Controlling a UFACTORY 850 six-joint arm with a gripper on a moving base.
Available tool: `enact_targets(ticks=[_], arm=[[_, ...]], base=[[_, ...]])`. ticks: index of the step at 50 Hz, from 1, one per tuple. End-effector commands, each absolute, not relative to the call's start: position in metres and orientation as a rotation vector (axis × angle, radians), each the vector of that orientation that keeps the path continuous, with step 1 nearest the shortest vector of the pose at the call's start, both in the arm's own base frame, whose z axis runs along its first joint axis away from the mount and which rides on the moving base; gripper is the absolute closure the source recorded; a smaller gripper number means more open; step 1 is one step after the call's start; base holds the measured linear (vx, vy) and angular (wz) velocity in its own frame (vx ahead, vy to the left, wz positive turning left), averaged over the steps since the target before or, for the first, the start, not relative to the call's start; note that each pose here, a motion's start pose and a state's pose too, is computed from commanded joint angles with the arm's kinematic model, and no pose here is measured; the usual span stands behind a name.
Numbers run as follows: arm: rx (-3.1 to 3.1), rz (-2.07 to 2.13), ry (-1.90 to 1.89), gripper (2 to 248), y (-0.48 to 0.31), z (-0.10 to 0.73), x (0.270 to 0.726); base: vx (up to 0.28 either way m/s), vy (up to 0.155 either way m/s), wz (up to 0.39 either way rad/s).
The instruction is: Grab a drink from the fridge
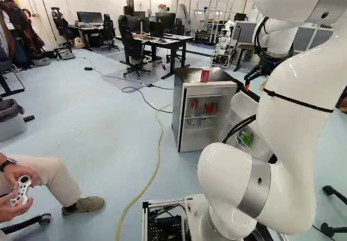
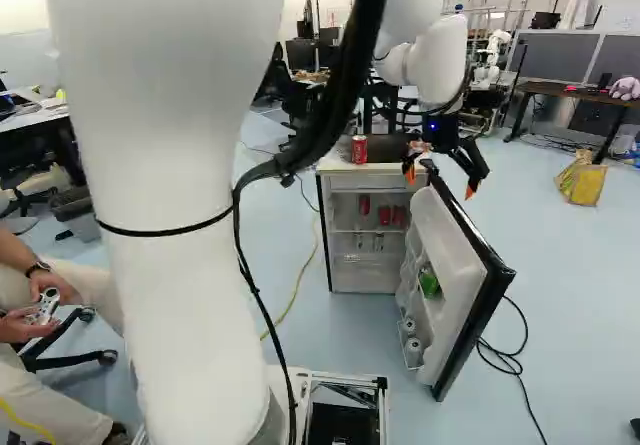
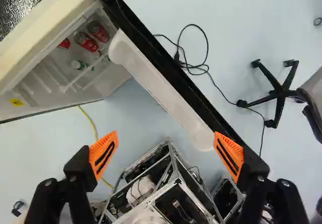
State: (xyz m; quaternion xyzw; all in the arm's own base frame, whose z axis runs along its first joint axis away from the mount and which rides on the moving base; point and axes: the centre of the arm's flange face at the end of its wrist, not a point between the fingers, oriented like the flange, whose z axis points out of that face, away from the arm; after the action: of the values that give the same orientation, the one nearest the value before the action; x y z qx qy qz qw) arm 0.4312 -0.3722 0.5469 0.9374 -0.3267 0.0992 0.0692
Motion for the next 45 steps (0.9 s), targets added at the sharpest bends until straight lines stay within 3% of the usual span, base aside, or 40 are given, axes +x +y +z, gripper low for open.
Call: enact_targets(ticks=[45], arm=[[2.788,0.448,-1.356,3,-0.444,0.546,0.439]], base=[[0.000,0.000,0.000]])
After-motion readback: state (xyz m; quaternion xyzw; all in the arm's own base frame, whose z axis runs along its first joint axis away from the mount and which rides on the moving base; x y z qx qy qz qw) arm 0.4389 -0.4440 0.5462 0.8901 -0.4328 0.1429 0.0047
